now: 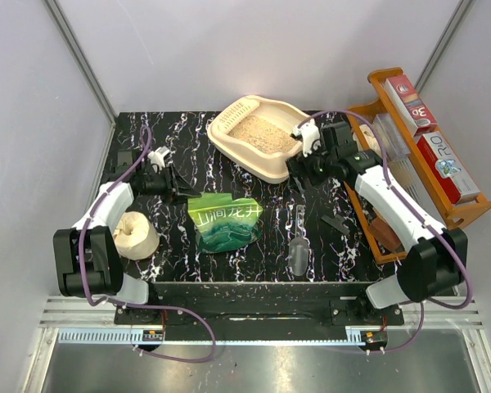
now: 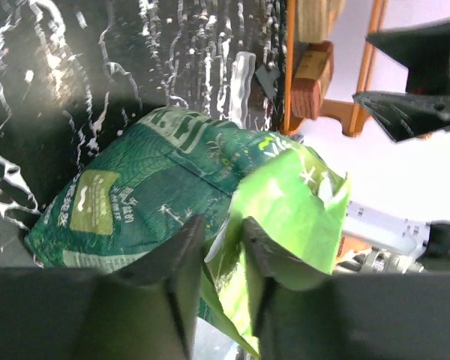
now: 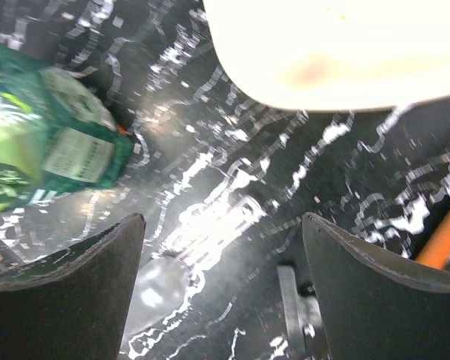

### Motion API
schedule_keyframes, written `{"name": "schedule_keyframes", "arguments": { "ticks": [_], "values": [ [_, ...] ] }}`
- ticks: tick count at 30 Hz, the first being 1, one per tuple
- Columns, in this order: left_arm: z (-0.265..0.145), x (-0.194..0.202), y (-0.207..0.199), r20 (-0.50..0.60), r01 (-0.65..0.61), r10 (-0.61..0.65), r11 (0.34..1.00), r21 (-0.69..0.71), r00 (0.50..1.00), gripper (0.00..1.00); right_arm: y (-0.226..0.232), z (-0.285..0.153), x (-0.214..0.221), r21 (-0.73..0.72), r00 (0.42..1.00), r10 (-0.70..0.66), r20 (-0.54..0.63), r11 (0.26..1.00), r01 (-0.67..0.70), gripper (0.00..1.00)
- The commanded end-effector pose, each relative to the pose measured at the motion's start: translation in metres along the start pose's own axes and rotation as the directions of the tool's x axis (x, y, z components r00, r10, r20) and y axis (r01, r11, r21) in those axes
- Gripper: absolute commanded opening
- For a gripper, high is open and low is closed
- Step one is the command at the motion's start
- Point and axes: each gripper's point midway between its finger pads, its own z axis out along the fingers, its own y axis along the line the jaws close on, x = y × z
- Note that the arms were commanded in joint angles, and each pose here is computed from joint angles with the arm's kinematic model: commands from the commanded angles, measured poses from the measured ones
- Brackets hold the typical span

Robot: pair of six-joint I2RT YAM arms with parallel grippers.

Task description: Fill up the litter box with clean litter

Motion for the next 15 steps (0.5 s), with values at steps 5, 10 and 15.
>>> {"name": "schedule_keyframes", "arguments": {
  "ticks": [5, 10, 15],
  "values": [
    [-0.024, -0.027, -0.078, 0.112, -0.286, 0.268, 0.936, 0.204, 0.957, 0.00, 0.066, -0.014, -0.106, -0.443, 0.972, 0.025, 0.233, 0.893, 0.083, 0.91],
    [-0.045, -0.035, -0.111, 0.274, -0.497, 0.444, 0.852, 0.165, 0.853, 0.00, 0.100, -0.015, -0.142, -0.612, 0.955, 0.059, 0.290, 0.778, 0.138, 0.94],
    [-0.063, -0.038, -0.134, 0.397, -0.612, 0.534, 0.785, 0.095, 0.746, 0.00, 0.140, -0.009, -0.134, -0.691, 0.959, -0.013, 0.283, 0.690, 0.213, 0.96]
  ]
}}
